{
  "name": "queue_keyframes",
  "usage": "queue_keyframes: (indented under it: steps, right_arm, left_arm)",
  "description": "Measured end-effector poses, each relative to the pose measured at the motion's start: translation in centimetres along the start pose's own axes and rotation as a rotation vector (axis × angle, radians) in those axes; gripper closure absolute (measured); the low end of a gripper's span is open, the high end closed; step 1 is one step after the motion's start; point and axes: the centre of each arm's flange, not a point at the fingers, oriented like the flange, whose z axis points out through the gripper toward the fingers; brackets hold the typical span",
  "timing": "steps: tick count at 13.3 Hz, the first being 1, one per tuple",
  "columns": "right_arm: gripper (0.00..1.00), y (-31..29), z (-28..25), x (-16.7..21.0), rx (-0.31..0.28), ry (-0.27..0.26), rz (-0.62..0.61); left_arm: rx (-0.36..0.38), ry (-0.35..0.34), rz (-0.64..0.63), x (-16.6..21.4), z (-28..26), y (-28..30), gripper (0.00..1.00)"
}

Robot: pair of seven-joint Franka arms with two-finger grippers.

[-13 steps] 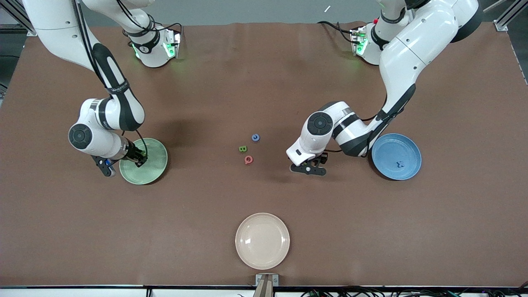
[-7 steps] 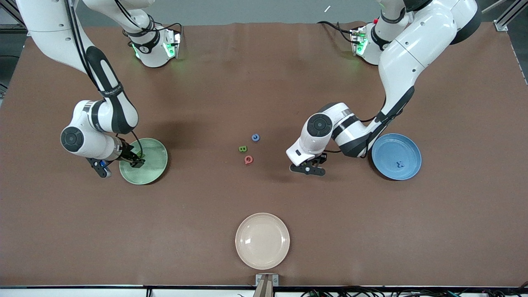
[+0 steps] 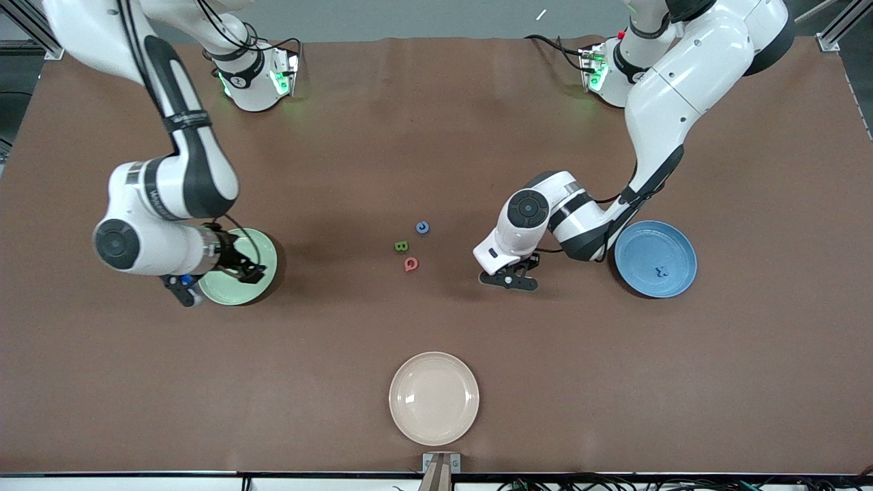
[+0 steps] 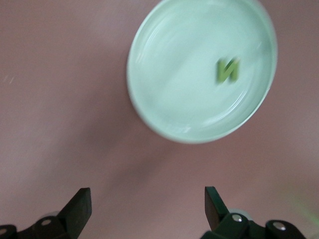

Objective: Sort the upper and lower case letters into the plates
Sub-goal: 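Grasp the green q with the left gripper while the right gripper reaches the D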

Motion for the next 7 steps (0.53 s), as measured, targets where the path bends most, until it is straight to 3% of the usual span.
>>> queue_keyframes:
  steps: [4, 7]
  right_arm:
    - [0.00, -5.7, 1.9, -9.0, 0.047, 0.065, -0.055]
    - [0.00, -8.8, 4.4, -15.0, 0.084, 0.116, -0.145]
  left_arm:
    - [0.000, 0.000, 0.000, 0.0, 0.0, 0.0, 0.53]
    - [0.000, 0.000, -0.001, 0.0, 0.0, 0.0, 0.63]
